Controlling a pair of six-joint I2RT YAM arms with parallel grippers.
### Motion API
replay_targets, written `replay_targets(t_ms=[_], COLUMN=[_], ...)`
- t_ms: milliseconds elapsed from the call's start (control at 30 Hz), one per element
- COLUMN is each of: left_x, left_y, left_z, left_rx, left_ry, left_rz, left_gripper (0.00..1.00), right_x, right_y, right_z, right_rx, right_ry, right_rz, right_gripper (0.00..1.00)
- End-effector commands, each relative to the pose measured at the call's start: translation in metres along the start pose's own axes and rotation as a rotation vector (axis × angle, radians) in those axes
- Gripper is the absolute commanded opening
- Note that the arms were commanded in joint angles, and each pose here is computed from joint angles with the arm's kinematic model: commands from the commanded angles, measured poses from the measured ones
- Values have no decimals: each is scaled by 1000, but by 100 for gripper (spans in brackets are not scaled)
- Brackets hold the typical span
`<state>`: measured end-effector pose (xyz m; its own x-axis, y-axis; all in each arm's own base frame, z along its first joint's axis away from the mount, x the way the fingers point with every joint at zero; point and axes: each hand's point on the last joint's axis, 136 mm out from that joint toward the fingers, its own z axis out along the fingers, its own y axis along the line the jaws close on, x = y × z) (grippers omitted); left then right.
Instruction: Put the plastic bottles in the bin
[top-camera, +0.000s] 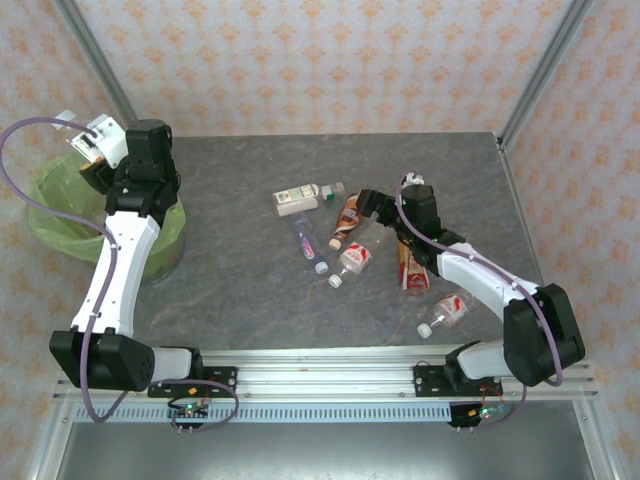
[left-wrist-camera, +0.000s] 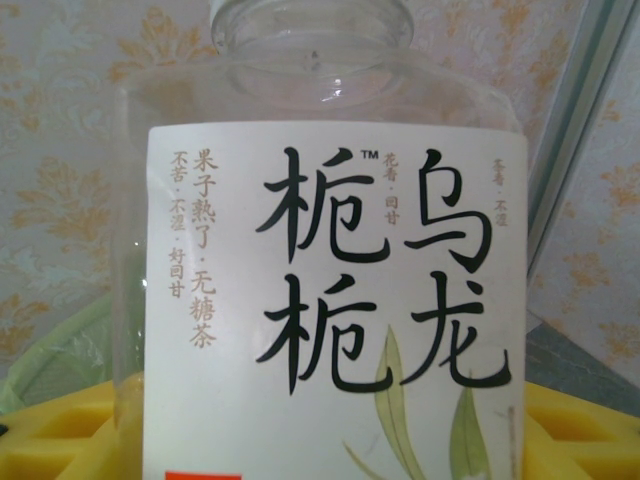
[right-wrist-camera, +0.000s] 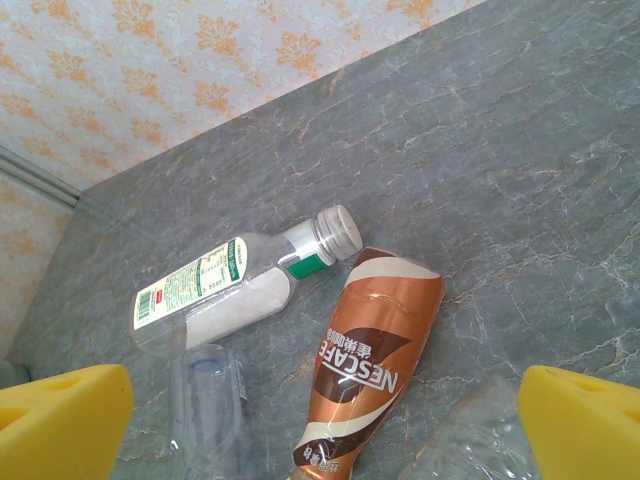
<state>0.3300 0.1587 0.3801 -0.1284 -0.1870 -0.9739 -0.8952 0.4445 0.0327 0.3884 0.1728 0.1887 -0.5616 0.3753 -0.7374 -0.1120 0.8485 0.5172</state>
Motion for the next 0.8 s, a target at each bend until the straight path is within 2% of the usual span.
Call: replay_targets(t_ms=[0, 433, 667, 767], left_x=[5, 24, 34, 40], left_y=[9, 21, 5, -4], left_z=[5, 19, 19, 18], left_rx=[-36, -111, -31, 24], left_ry=[15, 66, 147, 189], left_rz=[-27, -33, -8, -8], left_gripper=[61, 68, 93, 100], right_x=[-16, -14, -10, -4], right_y=[15, 12, 7, -4], right_z=[-1, -5, -10, -17], right_rx=[-36, -31, -6, 47], right_ry=[-41, -43, -24, -3], right_rz=[4, -2, -13, -35], right_gripper=[99, 99, 99, 99])
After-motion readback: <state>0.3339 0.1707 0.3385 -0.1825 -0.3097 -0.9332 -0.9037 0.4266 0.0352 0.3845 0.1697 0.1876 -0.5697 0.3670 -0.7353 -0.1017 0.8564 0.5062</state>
